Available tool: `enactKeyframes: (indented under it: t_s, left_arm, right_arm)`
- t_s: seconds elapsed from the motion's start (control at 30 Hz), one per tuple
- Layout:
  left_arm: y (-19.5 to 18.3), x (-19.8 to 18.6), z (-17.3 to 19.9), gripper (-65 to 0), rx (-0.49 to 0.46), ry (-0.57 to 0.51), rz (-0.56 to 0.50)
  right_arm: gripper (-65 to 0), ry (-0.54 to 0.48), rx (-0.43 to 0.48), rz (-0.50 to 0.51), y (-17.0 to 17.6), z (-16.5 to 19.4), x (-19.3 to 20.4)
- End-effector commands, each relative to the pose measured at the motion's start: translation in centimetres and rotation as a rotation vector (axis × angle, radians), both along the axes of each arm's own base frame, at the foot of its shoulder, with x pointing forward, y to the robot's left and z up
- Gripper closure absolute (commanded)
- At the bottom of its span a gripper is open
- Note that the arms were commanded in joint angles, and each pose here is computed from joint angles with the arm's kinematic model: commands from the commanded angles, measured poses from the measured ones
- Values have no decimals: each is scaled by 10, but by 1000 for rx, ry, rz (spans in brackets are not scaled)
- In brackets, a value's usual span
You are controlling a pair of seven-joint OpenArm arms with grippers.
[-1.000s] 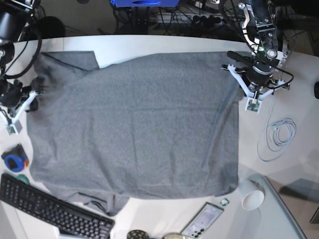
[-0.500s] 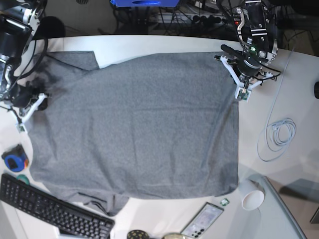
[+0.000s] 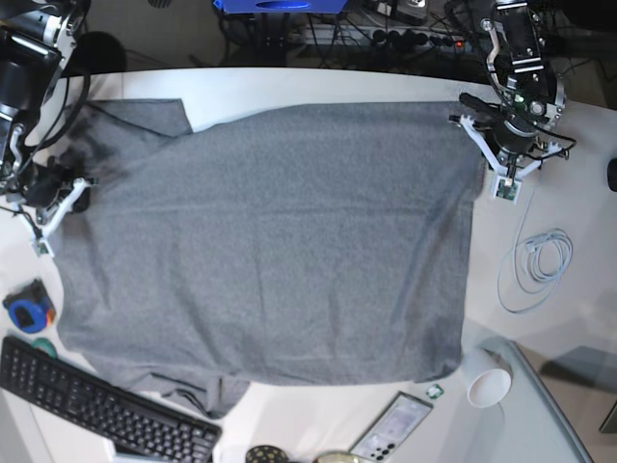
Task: Layout the t-shirt on the table in an organized manner, then fold the t-shirt properly
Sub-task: 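Release the shirt corners and lift both grippers, then grasp the shirt's collar-side corners with both grippers and pull outward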
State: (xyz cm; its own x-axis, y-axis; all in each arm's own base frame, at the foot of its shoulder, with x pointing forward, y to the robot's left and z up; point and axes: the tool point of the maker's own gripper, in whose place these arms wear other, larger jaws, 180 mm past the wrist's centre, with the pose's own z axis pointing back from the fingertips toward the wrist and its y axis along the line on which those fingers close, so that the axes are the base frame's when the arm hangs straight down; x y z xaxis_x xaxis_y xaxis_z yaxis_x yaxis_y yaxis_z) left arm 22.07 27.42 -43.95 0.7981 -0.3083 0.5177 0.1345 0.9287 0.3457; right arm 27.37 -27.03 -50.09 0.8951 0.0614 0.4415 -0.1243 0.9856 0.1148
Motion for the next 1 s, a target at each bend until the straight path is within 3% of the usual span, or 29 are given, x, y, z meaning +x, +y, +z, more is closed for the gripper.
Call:
enactKeyframes:
  t_s: [0.0, 0.13, 0.23, 0.43, 0.73, 0.97]
  left_arm:
    - [0, 18, 15, 0, 12, -59, -10]
    - [-14, 44, 8, 0, -47, -81, 10]
    - [-20, 53, -15, 0, -100, -35, 27]
    - [3, 47, -36, 0, -99, 29, 54]
    - [18, 63, -15, 0, -55, -103, 80]
    - [-35, 56, 7, 0, -88, -178, 19]
  right_arm:
    - [-14, 45, -42, 10, -11, -1, -7]
    - [-12, 45, -41, 10, -10, -1, -7]
    - [-12, 45, -41, 11, -10, -1, -7]
    - [-12, 44, -39, 9, -10, -1, -7]
    - [-12, 46, -38, 15, -8, -2, -7]
    - [-12, 77, -44, 14, -9, -4, -15]
